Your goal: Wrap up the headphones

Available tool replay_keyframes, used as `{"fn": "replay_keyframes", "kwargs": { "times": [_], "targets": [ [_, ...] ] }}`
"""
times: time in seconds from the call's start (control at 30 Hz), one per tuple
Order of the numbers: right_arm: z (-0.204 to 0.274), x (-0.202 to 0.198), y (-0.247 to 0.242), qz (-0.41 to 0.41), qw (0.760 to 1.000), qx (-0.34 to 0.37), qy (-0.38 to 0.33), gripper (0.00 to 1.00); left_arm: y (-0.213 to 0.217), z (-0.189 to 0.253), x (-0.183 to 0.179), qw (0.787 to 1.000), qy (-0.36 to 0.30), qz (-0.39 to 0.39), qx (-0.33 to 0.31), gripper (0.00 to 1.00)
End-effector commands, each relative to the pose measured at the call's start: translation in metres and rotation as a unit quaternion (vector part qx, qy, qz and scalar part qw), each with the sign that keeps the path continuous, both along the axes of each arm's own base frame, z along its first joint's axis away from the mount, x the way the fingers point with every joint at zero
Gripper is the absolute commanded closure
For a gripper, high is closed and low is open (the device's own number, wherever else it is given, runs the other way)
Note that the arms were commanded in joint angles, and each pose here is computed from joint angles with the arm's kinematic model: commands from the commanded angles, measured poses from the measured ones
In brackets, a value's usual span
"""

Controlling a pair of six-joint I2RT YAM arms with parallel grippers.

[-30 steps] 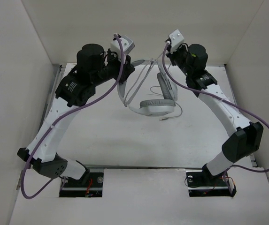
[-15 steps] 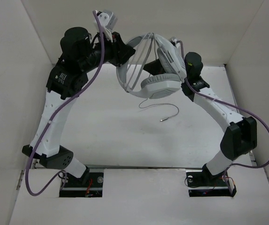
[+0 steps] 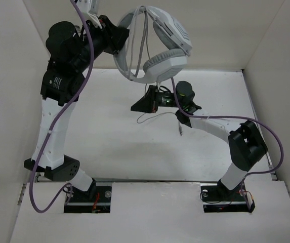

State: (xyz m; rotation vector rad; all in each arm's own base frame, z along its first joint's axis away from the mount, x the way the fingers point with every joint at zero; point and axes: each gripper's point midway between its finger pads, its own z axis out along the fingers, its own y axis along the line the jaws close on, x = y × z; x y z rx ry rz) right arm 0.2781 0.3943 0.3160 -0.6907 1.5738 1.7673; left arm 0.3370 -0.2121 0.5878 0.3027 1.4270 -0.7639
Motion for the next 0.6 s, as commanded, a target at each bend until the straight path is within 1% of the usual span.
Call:
{"fn": "replay_keyframes", "kwargs": {
  "times": [0.0,0.17,0.37,0.57],
  "targets": [
    [0.021,-0.042,0.013,0.065,0.995,0.029,-0.063,0.79,0.035,0.054,0.006,0.992,-0.068,0.079,-0.076,1.0],
    [0.024,-0.07,0.025,0.105,0.991,0.029,-0.071,0.81,0.068,0.054,0.032,0.978,-0.083,0.177,-0.073,1.0],
    [0.024,-0.081,0.028,0.122,0.989,0.027,-0.077,0.84,0.094,0.045,0.051,0.958,-0.094,0.266,-0.053,1.0],
    [0.018,-0.084,0.035,0.126,0.988,-0.002,-0.09,0.96,0.109,0.039,0.062,0.941,-0.098,0.321,-0.041,1.0]
  ]
}}
